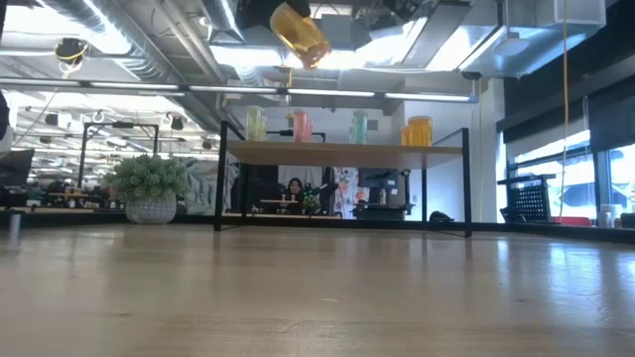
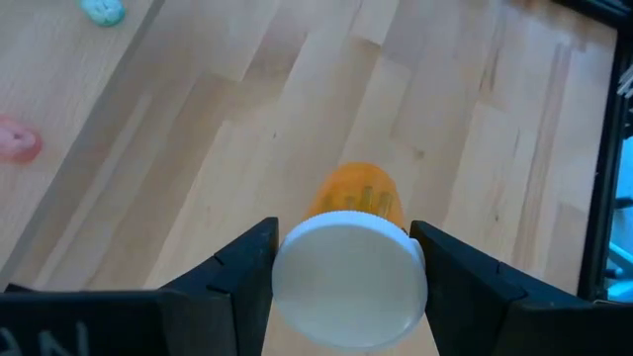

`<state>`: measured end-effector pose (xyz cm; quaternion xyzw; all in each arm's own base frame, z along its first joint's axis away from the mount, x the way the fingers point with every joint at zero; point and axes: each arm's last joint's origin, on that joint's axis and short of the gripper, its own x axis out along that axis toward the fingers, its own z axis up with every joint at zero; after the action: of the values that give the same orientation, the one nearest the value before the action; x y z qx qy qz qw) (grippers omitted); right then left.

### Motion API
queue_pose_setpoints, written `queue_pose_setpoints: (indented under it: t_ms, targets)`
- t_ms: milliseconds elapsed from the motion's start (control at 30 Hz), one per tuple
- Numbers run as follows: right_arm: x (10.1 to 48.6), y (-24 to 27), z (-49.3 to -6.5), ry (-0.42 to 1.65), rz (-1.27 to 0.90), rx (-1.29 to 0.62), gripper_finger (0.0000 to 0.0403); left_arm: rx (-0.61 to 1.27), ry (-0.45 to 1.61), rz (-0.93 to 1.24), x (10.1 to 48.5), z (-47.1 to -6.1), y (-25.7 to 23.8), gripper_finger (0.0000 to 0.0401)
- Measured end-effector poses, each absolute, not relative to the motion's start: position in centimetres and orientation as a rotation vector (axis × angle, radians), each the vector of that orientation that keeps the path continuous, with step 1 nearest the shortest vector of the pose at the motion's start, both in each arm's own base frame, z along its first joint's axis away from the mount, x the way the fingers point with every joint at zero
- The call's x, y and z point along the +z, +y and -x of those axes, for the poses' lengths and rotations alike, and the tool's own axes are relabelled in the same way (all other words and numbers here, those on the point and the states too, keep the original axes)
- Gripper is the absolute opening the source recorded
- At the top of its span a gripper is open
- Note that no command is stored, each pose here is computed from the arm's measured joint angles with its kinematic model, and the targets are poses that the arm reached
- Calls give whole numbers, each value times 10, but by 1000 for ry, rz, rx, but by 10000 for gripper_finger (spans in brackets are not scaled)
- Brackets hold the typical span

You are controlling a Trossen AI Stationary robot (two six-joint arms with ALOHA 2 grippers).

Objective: Pick and place medicine bottles onto shelf by color
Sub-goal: Put the orange pill bottle on the shelf aligned with the other orange pill bottles

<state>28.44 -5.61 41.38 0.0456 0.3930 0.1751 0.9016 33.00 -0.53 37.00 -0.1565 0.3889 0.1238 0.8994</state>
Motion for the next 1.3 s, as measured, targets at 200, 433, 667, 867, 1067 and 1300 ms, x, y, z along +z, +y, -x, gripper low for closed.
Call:
queue_pose_setpoints:
  t_ms: [200,433,667,867,1067,1300]
  targets:
    - [407,-58,-292,835,-104,364,185,256,805,324,370,-330,-5,198]
    - [407,-59,-296,825,-29,300,215,255,802,324,370,-330,-5,198]
    - [395,-61,-303,816,-27,299,218,266,724,302,383,-325,-4,198]
    - [380,-57,-316,753,-16,319,218,273,636,295,399,-314,-3,198]
    - [383,-51,-325,678,15,334,218,285,614,266,401,-315,-2,198]
    - [369,-42,-346,686,-12,341,218,290,599,252,402,-315,-2,198]
